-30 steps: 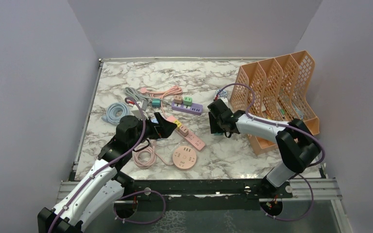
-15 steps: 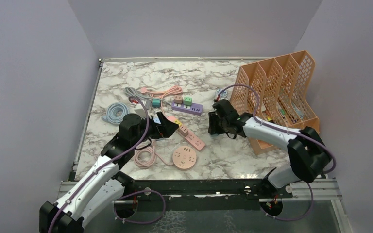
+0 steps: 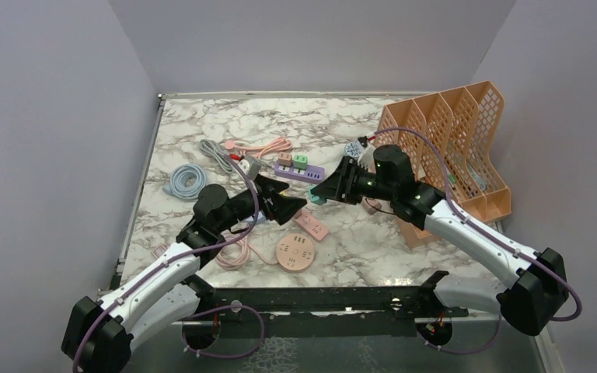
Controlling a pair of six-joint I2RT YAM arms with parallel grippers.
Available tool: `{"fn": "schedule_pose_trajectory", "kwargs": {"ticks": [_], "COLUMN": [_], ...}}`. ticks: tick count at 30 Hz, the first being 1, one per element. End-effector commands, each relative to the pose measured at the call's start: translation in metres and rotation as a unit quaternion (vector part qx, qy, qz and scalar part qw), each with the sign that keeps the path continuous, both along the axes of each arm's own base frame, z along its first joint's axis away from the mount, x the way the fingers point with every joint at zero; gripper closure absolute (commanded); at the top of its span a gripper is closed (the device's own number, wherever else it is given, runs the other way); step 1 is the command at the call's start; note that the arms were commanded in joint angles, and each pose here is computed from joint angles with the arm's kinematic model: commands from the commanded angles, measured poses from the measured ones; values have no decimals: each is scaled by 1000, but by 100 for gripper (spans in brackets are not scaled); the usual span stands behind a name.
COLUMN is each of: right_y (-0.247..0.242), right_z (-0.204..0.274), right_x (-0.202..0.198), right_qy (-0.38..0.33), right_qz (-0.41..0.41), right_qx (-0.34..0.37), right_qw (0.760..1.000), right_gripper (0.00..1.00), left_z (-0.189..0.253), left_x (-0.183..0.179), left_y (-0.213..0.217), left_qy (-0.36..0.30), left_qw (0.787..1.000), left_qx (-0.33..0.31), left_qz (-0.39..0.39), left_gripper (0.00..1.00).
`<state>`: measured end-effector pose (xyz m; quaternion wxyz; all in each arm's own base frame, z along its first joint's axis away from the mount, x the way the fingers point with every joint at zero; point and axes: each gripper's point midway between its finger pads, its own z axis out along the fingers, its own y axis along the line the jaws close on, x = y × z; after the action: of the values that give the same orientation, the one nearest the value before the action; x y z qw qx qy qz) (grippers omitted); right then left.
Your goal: Insert the plug
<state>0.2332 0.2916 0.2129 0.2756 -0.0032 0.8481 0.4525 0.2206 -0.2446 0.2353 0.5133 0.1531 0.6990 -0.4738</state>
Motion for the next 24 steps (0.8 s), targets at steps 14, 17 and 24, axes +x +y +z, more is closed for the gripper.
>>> {"fn": "schedule_pose_trajectory", "kwargs": {"ticks": [14,17,24], "right_y": [23,20,17], "right_z": [102,103,106], "right_x": [-56,-61,-66], "right_qy": [85,94,105], "right_qz": [127,128,125], "right_qx": [252,254,253], "right_qw": [955,954,954], "right_gripper": [69,69,71], "left_z": [67,67,74], "left_x": [-48,-46,-52], "left_y": [-69,-65,-55], "left_qy": [-312,-316,-332], "left_qw": [931,932,929], "left_qx": [-29,-32,-47], "left_qz": [-190,-175,-160], "left_gripper": [32,36,70]}}
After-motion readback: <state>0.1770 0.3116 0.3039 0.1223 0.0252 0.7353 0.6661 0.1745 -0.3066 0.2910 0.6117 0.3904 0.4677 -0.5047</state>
